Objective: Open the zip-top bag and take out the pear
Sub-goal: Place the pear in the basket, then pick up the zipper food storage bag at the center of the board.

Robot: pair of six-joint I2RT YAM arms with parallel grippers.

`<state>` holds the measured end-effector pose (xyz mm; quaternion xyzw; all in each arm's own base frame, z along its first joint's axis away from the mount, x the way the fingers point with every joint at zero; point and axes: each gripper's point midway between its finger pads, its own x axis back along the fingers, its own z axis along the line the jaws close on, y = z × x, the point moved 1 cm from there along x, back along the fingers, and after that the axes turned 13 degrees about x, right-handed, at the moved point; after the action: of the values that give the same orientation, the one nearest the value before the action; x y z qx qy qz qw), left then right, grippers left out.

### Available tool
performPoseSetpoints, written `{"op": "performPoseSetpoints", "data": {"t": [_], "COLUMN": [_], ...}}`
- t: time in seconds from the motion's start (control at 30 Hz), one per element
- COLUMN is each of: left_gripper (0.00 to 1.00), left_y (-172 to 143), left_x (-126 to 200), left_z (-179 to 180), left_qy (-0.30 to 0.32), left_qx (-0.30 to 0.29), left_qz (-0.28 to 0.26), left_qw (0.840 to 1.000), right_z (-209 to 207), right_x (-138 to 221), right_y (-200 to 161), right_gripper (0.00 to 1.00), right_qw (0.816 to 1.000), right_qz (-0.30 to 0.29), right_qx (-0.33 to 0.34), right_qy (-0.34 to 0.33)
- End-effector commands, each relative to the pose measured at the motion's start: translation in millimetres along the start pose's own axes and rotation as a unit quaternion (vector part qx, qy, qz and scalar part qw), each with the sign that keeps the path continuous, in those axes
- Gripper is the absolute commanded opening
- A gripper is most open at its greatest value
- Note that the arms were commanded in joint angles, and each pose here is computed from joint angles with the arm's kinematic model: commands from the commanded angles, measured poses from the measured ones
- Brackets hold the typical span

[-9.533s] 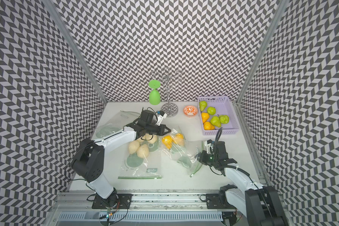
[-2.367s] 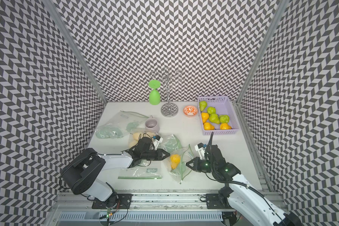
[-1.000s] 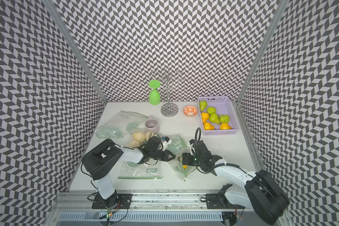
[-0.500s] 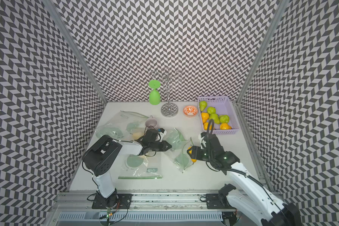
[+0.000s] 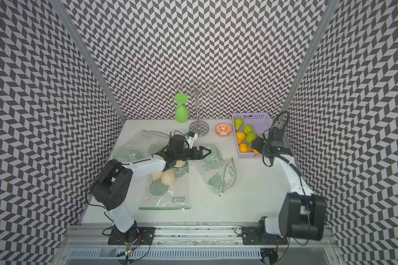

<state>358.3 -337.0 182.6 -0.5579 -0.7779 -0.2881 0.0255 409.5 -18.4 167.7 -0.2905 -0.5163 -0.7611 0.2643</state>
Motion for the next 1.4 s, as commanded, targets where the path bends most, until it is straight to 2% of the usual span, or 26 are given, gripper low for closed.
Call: {"op": "performPoseSetpoints", "data": {"t": [0.0,0.17,0.3,0.4,0.57,0.63,0.7,0.8,0.9,0.93,1.0,1.1,1.23,1.3,1.37], "left_gripper": [1.0,1.0,1.0,1.0,1.0,1.0,1.0,1.0,1.0,1.0,0.96,0.87,0.72,0.69,0.69], "left_y": [20.6,20.2,6.2,-6.2,-23.4,-32.4,-41.1,-47.0,-52.7,-53.9,-58.6,-70.0,-86.3,-91.0,-94.1], "left_x": [35.4,87.8,126.2,152.5,191.4,196.7,199.8,210.1,219.6,221.8,222.7,216.5,208.9,206.3,203.6], "left_z": [-71.8,-112.3,-120.4,-112.5,-74.0,-43.9,-18.1,12.5,27.6,30.4,36.2,45.7,58.9,62.9,65.9], "left_qy": [-0.072,-0.091,-0.079,-0.049,0.012,0.05,0.074,0.091,0.089,0.09,0.092,0.09,0.081,0.079,0.081], "left_qx": [-0.044,-0.08,-0.097,-0.104,-0.069,-0.037,-0.009,0.027,0.051,0.054,0.057,0.07,0.086,0.096,0.099], "left_qz": [-0.032,-0.07,-0.084,-0.099,-0.14,-0.137,-0.131,-0.143,-0.148,-0.151,-0.15,-0.131,-0.118,-0.117,-0.113], "left_qw": [0.996,0.99,0.989,0.988,0.988,0.989,0.989,0.985,0.984,0.983,0.983,0.985,0.986,0.985,0.985], "right_z": [-0.2,-2.7,-0.3,17.0,66.9,109.7,160.6,224.4,261.8,266.9,276.9,280.6,278.3,274.2,264.3], "right_x": [-33.7,-56.4,-69.1,-46.1,23.9,49.1,73.3,108.8,139.9,145.1,154.1,153.3,144.1,139.3,128.5], "right_y": [32.8,46.7,40.5,39.0,27.1,-1.5,-45.7,-131.6,-222.0,-239.4,-286.3,-329.0,-362.5,-376.1,-386.7], "right_gripper": [0.73,0.86,0.87,0.87,0.88,0.88,0.89,0.88,0.87,0.87,0.87,0.86,0.84,0.84,0.83], "right_qw": [1.0,0.999,0.999,0.996,0.987,0.973,0.95,0.91,0.872,0.866,0.849,0.837,0.831,0.83,0.838], "right_qz": [-0.006,-0.022,0.019,-0.003,-0.052,-0.042,-0.02,0.037,0.103,0.114,0.144,0.18,0.215,0.229,0.241], "right_qx": [0.021,0.012,0.016,0.026,0.076,0.109,0.145,0.172,0.183,0.183,0.226,0.264,0.268,0.265,0.261], "right_qy": [0.009,0.022,0.045,0.08,0.131,0.198,0.274,0.376,0.443,0.451,0.456,0.444,0.438,0.434,0.414]}}
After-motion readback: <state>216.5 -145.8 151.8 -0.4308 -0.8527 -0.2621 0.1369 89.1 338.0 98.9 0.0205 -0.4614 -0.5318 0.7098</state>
